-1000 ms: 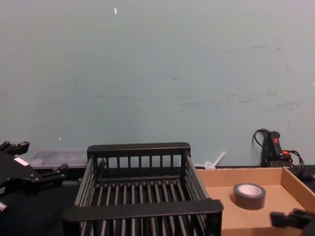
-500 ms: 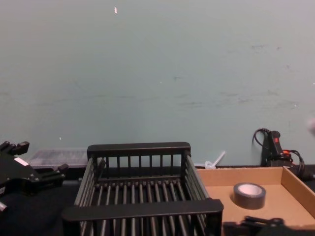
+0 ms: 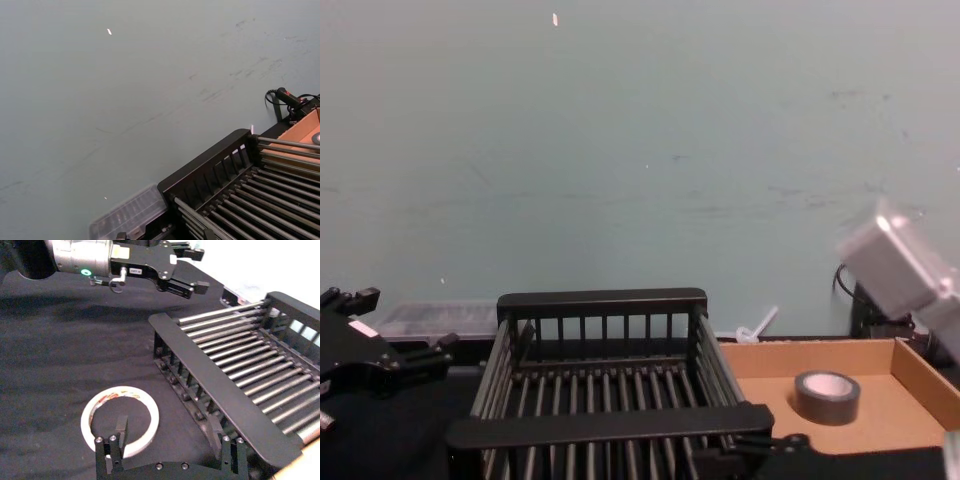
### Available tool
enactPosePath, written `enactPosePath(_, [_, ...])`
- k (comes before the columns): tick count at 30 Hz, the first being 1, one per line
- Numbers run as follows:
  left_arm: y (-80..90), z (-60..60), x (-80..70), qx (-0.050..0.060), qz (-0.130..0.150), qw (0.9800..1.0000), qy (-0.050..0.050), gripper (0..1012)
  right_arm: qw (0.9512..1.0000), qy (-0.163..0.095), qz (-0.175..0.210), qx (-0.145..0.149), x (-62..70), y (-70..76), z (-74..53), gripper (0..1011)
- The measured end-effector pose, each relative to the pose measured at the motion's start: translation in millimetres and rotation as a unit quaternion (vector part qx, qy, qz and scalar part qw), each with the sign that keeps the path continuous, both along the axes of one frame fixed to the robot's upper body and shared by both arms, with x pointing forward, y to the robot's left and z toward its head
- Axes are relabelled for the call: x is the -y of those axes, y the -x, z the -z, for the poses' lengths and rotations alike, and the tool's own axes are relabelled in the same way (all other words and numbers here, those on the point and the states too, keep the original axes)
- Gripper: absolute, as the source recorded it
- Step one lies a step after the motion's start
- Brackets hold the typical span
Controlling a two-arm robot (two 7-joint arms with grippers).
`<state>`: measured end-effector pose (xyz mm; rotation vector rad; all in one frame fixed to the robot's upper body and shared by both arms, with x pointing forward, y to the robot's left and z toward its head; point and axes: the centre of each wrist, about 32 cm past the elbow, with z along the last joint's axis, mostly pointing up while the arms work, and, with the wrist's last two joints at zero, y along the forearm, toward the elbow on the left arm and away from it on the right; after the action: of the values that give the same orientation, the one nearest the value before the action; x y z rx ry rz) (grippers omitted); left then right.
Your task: Pick up the white tape and place it into the black box , Pick up the silver tape and place it into the brown box.
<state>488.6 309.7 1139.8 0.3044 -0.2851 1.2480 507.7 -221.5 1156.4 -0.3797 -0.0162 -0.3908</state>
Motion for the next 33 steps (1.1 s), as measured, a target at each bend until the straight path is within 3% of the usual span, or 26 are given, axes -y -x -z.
enactPosePath(15, [0.0,0.0,0.0,0.000,0.000,1.0000,0.000,1001,0.9995,0.024,-0.020,-0.004,-28.1,-17.3,5.0,1002])
enactPosePath(33, [0.0,0.0,0.0,0.000,0.000,1.0000,0.000,1001,0.9984,0.048,-0.024,-0.014,-38.2,-18.3,11.9,1002])
